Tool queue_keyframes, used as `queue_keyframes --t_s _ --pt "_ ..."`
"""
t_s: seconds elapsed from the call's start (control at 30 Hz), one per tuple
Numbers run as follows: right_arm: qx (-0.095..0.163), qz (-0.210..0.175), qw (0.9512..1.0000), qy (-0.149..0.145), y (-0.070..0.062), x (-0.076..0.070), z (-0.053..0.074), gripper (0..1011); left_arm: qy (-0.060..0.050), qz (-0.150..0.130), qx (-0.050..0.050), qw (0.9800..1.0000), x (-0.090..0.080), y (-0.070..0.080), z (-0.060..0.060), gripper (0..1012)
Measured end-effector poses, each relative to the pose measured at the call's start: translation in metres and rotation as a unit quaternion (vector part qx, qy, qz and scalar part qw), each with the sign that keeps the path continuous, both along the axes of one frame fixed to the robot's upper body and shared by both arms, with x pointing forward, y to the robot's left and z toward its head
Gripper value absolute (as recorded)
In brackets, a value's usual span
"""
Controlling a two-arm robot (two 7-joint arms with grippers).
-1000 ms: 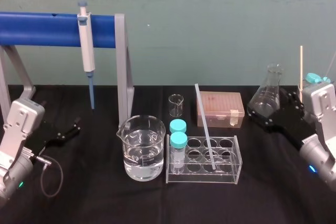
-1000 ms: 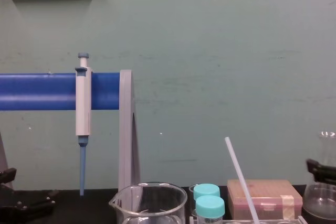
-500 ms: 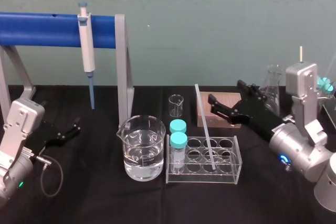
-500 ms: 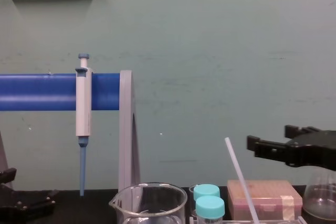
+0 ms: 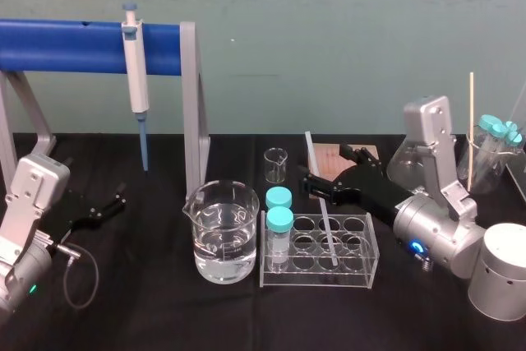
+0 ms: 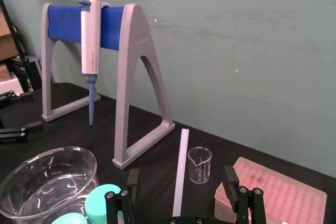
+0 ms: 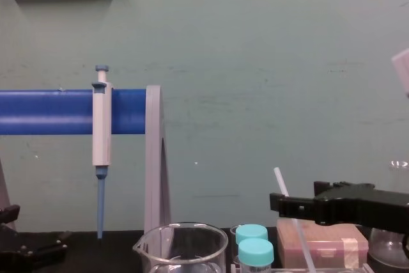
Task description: Pick up the stirring rod with one hand, then place it down.
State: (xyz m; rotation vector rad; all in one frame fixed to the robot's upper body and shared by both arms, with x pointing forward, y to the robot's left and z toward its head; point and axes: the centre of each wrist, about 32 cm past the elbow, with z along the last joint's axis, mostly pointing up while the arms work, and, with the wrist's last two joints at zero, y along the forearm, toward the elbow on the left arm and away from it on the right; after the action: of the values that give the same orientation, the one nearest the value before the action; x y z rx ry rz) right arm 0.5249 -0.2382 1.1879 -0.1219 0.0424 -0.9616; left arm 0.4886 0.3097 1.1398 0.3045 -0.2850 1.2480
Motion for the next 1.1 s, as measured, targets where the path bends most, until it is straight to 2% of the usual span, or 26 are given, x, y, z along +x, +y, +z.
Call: queue_keyframes --t_s 0.4,0.73,0.93,1.1 --pt "0.0 0.004 0.9997 0.026 0.0093 0.0084 -0.0052 1002 0.0 0.0 0.0 1.0 0.0 0.0 0.0 1000" --pt "-0.002 0.004 0.9997 0.025 0.0095 0.009 -0.0054 1002 0.0 0.0 0.0 1.0 0.0 0.0 0.0 1000" --pt "-0.001 0.004 0.9997 0.025 0.0093 0.0089 -0.0053 908 0.0 0.0 0.0 1.0 0.0 0.0 0.0 1000" --pt "-0.001 0.004 0.9997 0.025 0.0092 0.0087 -0.0053 765 0.0 0.0 0.0 1.0 0.0 0.0 0.0 1000"
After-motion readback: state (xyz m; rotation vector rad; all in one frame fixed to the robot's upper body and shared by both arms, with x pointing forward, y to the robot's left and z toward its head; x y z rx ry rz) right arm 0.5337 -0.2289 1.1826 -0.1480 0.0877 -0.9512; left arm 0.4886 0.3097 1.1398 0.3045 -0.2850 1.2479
